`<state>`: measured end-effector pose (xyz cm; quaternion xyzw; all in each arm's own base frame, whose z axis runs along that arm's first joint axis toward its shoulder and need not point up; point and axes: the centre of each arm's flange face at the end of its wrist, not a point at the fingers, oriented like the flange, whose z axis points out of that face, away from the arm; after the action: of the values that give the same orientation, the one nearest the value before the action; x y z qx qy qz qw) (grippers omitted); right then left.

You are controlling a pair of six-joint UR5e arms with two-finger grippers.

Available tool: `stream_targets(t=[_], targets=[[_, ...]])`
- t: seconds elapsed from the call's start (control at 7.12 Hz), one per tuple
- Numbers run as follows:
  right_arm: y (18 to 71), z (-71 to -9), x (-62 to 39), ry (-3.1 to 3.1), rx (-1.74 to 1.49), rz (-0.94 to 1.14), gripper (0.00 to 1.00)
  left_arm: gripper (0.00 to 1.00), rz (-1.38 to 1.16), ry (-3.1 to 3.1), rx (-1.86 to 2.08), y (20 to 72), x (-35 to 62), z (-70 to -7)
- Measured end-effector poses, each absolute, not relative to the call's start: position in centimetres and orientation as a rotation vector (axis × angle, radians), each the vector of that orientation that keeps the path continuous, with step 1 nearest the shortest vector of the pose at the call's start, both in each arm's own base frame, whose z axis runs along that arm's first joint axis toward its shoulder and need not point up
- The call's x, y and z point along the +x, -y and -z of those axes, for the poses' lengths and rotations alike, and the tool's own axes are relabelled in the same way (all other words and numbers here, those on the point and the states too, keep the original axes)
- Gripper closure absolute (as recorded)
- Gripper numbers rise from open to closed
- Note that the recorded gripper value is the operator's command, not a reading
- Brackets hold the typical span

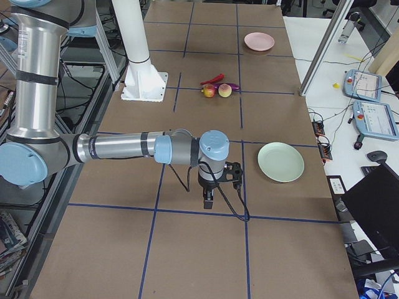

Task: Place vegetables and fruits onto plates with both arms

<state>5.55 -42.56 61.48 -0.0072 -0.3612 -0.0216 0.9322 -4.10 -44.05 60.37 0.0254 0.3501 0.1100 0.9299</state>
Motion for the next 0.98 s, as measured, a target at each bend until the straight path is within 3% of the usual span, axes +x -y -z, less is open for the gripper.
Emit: stream_targets(t=[0.42, 0.98], targets=[[43.2, -59.3, 5.2, 0.74, 0.025, 0.068, 0.0, 0.0, -0.232, -0.717, 0.059, 44.1, -4.1, -60.1], [50.2, -47.6, -4.0, 0.765, 0.165, 0.246, 0.0, 0.0, -0.239, -0.715, 0.073, 44.2, -4.0, -59.4]])
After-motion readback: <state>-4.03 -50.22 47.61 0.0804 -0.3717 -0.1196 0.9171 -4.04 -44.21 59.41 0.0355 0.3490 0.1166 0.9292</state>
